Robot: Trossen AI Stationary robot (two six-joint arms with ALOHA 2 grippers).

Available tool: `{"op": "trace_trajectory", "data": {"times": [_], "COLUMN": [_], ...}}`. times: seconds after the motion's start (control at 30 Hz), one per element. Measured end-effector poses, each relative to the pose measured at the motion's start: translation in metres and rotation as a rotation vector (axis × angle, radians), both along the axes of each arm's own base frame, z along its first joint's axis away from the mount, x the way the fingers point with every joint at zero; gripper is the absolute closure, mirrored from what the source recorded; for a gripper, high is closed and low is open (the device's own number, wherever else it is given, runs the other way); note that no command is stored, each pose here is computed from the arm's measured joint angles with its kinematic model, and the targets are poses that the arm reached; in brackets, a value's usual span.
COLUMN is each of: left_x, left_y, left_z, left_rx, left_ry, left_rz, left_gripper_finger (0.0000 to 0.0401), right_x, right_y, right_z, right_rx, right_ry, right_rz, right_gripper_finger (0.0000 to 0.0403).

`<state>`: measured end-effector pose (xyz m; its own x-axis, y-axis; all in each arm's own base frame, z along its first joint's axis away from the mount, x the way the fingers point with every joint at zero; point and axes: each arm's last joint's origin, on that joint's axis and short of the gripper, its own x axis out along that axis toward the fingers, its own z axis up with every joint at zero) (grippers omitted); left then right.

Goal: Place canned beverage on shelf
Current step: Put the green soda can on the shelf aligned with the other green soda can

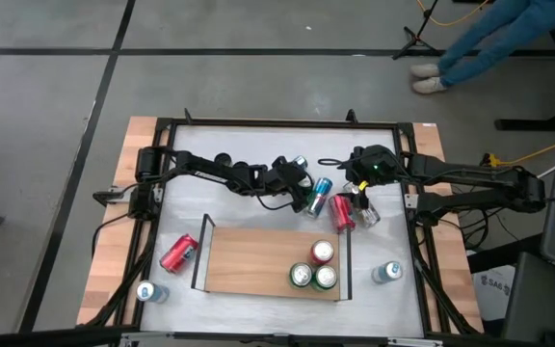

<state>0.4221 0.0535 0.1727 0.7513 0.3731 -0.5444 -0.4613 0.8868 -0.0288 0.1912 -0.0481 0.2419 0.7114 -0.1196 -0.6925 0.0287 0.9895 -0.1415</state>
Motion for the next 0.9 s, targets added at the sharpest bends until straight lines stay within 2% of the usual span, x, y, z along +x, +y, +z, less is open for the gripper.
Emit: {"op": "trace_trajectory", "data": {"times": [0.3, 0.6, 0.9], "left_x": [-0.004, -0.015, -0.031], "left_y": [-0.005, -0.014, -0.040], "left_z": [0.020, 0.059, 0.086], "left_rx": [0.005, 0.017, 0.050], "left_ry": [-0.048, -0.126, -0.128], "left_rz": [-0.009, -0.021, -0.024], "left_gripper_finger": [0.0120, 0.0118, 0.0118], "right_x": [0.000, 0.000, 0.000], "right_y": [0.000, 0.000, 0.000], "right_z": [0.000, 0.000, 0.000], "right_rx": [0.000, 0.000, 0.000], "right_ry": [0.000, 0.000, -0.001], "right_rz": [0.000, 0.000, 0.000], "right_gripper_finger": [0.0008, 0.0008, 0.0008]}}
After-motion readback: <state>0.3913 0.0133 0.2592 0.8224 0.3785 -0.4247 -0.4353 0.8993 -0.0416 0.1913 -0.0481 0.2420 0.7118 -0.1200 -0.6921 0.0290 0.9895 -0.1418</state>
